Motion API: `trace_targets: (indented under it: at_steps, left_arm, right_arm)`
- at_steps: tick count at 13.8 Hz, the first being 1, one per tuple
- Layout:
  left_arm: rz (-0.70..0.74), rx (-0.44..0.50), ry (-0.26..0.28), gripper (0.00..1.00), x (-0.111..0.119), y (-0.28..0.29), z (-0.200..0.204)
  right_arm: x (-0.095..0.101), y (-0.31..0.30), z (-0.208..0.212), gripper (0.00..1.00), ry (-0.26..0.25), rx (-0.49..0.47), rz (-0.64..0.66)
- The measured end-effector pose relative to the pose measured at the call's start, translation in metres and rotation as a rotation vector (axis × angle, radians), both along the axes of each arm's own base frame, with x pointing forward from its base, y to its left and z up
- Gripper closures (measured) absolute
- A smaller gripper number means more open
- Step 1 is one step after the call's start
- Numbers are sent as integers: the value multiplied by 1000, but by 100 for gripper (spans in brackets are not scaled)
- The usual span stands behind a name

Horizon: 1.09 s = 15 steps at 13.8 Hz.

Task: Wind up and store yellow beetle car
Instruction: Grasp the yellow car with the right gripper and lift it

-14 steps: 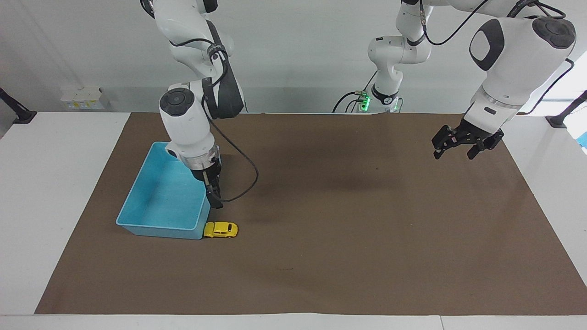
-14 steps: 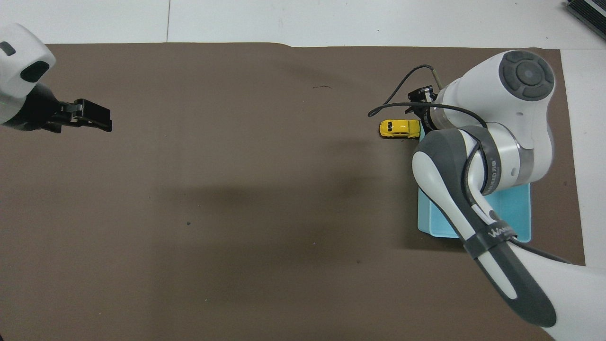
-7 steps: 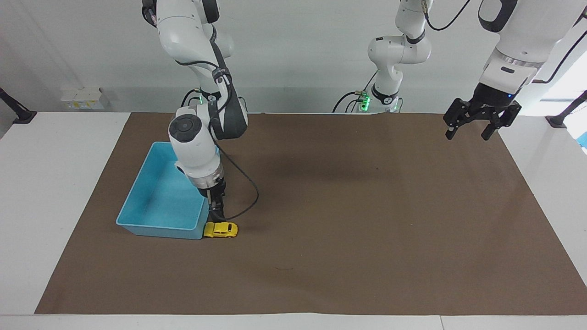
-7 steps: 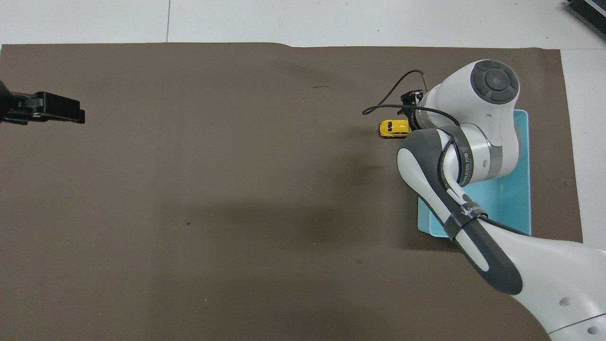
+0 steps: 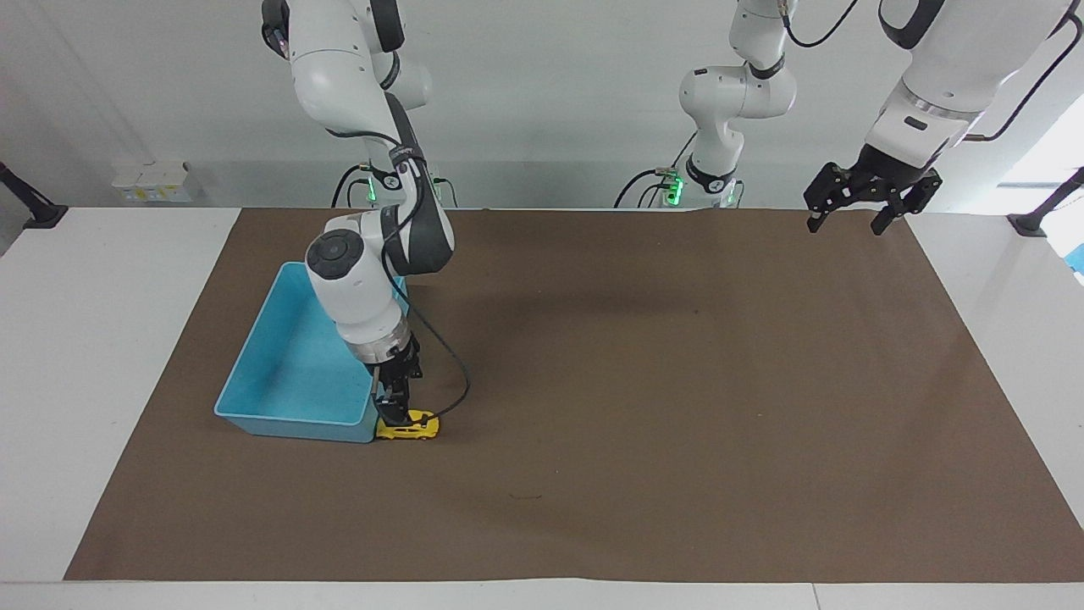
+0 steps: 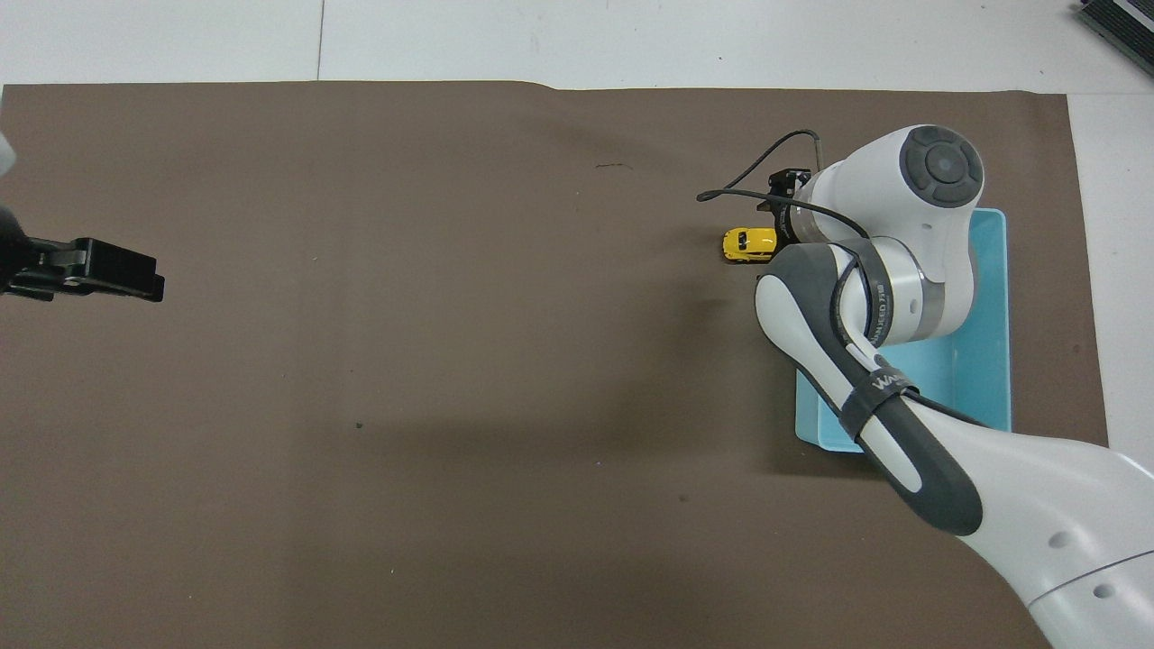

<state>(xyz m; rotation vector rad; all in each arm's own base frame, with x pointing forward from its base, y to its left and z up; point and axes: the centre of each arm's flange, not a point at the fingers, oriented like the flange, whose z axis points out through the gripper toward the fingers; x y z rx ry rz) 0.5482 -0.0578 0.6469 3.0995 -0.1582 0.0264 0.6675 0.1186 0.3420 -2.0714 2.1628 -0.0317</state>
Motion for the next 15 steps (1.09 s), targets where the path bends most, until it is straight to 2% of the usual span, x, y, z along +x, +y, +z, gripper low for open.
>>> trace_targets:
  at_steps: [7,12,14,15]
  left_arm:
    - [-5,1,6,0,-1,2,-2]
    - [-12,1,5,0,-1,2,-2]
    - [-12,1,2,0,-2,2,-1]
    - [-12,1,2,0,-2,2,0]
  right_arm:
    - [-11,1,-39,0,-27,-1,-2]
    - [-11,3,-41,0,-42,1,-1]
    - [-11,3,-40,5,-48,2,-1]
    - [-11,3,-40,16,-48,2,-1]
